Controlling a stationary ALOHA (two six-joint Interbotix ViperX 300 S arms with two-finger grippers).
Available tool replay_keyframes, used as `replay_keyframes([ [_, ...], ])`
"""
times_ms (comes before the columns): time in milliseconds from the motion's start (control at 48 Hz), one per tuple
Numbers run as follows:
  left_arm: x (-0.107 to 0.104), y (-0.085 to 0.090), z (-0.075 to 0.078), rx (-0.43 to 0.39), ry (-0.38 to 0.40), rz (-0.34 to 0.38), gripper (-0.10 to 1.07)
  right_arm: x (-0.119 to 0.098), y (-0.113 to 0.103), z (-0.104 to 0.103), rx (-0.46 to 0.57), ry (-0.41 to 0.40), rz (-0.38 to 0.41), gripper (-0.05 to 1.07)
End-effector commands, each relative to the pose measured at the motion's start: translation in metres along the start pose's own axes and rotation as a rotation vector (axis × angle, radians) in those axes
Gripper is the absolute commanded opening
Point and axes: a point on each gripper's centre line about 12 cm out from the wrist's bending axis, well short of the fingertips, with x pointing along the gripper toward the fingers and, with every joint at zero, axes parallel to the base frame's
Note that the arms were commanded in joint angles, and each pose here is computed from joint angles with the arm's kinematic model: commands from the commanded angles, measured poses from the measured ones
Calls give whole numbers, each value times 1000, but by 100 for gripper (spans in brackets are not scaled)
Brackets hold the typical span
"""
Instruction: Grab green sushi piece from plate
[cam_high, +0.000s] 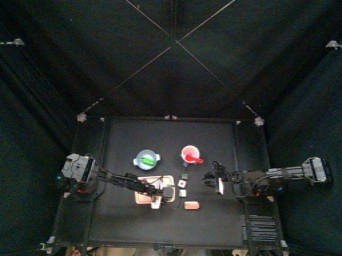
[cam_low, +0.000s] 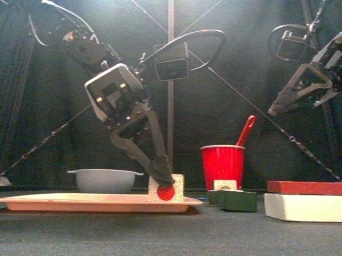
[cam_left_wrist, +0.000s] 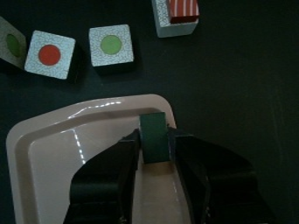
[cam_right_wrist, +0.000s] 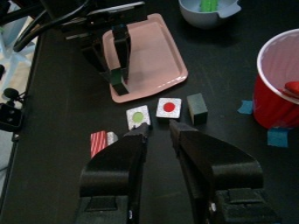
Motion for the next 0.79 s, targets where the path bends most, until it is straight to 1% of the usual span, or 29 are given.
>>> replay_keyframes([
  [0,-6,0,13,3,-35,0,67,0,1,5,3,-19,6,69],
  [125,-3,0,9,6,-8,2,63,0,2,5,3,-18,7,69],
  [250,-4,0,9,6,3,4,58,0,1,5,3,-19,6,69],
  [375,-10,0,14,4,-14,3,54,0,1,5,3,-19,6,69],
  [521,-15,0,20,5,-34,2,53,0,1,5,3,-19,6,69],
  [771,-15,0,21,3,-36,3,53,0,2,5,3,-18,7,69],
])
